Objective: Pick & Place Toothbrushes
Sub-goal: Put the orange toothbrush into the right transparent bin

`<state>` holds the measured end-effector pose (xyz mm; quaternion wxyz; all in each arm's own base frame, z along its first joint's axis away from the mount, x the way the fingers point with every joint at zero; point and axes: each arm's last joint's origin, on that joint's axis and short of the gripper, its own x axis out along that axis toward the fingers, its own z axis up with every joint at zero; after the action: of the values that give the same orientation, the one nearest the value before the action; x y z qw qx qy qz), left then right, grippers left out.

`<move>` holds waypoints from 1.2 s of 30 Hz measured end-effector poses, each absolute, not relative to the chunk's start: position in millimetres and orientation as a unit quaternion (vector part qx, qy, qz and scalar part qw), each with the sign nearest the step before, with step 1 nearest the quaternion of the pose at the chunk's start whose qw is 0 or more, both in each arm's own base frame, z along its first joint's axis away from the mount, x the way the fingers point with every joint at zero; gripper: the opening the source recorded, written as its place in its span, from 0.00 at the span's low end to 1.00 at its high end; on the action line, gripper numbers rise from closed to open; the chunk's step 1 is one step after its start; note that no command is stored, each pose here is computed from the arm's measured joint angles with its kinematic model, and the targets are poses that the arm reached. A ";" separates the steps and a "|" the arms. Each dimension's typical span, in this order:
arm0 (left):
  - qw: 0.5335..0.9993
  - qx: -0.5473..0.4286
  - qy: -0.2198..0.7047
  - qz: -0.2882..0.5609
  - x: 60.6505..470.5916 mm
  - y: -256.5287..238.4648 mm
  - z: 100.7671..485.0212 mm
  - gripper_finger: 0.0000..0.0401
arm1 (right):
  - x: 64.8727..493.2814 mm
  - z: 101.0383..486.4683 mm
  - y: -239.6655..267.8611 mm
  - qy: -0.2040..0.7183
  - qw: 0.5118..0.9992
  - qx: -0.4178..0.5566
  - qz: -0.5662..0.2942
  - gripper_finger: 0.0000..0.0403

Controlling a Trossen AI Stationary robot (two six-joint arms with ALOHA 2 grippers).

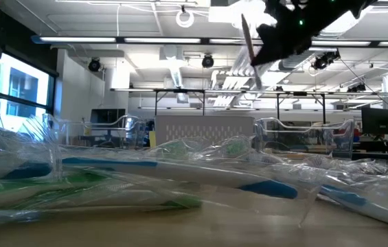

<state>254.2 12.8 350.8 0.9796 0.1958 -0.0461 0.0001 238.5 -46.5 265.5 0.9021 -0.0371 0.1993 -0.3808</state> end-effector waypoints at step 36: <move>0.981 0.194 -0.016 -0.006 251.9 12.6 346.2 0.40 | 171.9 213.2 -150.1 0.444 0.727 0.075 -0.518 0.02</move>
<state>251.9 12.6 346.2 0.9809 0.1938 -0.0164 -0.0061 171.9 -150.1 213.2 0.7275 0.0746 0.4438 -0.5180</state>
